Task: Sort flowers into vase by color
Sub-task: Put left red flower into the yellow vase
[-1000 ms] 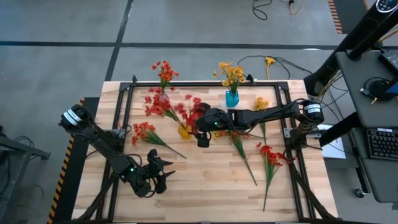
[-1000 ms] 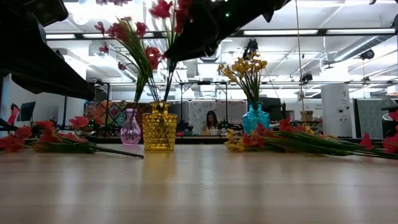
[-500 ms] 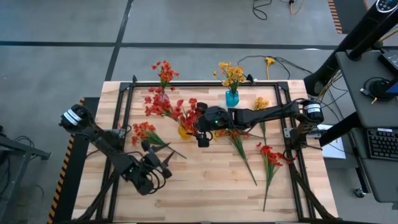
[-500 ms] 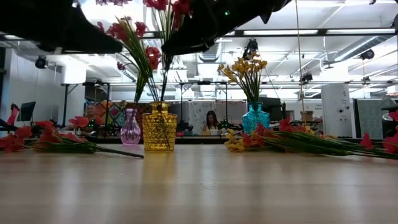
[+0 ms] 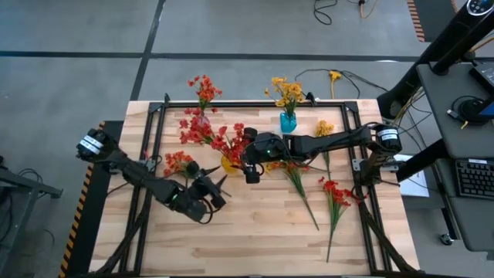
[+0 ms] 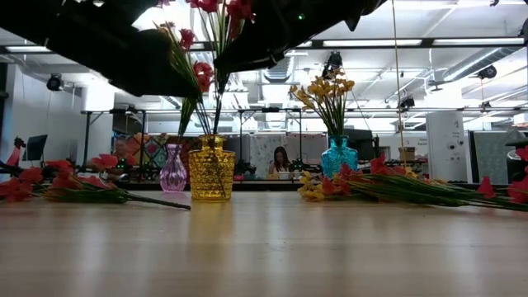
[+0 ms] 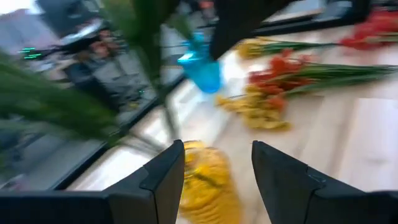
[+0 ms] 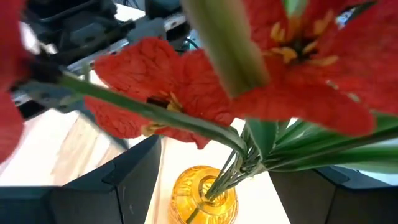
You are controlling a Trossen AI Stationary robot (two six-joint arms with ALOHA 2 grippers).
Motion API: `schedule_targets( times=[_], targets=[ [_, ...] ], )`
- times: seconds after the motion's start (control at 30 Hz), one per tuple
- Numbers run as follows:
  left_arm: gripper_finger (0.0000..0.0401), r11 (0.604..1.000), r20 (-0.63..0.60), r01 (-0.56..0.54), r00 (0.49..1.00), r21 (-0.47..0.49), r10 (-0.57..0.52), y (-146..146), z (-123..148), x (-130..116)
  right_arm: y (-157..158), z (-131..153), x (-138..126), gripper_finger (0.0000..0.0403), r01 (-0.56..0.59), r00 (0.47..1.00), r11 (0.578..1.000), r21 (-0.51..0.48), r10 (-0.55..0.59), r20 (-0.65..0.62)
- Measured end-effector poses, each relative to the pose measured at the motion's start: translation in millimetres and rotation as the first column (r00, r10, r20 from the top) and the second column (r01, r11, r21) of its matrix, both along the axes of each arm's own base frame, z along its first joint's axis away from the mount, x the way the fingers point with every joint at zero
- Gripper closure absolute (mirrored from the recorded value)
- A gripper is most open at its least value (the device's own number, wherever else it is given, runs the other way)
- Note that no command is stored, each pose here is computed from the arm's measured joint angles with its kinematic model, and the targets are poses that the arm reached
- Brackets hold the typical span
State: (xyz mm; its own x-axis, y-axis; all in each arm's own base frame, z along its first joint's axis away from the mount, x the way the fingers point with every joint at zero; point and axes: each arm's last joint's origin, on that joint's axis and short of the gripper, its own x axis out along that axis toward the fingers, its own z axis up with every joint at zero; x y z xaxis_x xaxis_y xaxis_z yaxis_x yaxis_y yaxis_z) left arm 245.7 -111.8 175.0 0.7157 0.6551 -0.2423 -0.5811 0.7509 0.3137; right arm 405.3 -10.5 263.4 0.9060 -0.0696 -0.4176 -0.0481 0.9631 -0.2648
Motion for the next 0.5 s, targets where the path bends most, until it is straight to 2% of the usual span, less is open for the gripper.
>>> schedule_targets(
  times=[0.13, 0.2, 0.5],
  targets=[
    [0.0231, 0.989, -0.018, 0.142, 0.99, -0.028, -0.142, 6, 1, 9, 0, 0, 0, 0.0129, -0.003, 1.0, 1.0, -0.006, 0.003, -0.001],
    [0.0231, 0.984, -0.008, 0.176, 0.984, -0.029, -0.176, 16, -2, 9, 0, 0, 0, 0.0129, -0.002, 1.0, 1.0, -0.003, 0.002, 0.0],
    [0.0231, 0.993, 0.219, 0.109, 0.971, -0.046, -0.096, 57, -12, -6, 0, 0, 0, 0.0129, 0.004, 1.0, 1.0, 0.009, -0.004, 0.001]
  ],
)
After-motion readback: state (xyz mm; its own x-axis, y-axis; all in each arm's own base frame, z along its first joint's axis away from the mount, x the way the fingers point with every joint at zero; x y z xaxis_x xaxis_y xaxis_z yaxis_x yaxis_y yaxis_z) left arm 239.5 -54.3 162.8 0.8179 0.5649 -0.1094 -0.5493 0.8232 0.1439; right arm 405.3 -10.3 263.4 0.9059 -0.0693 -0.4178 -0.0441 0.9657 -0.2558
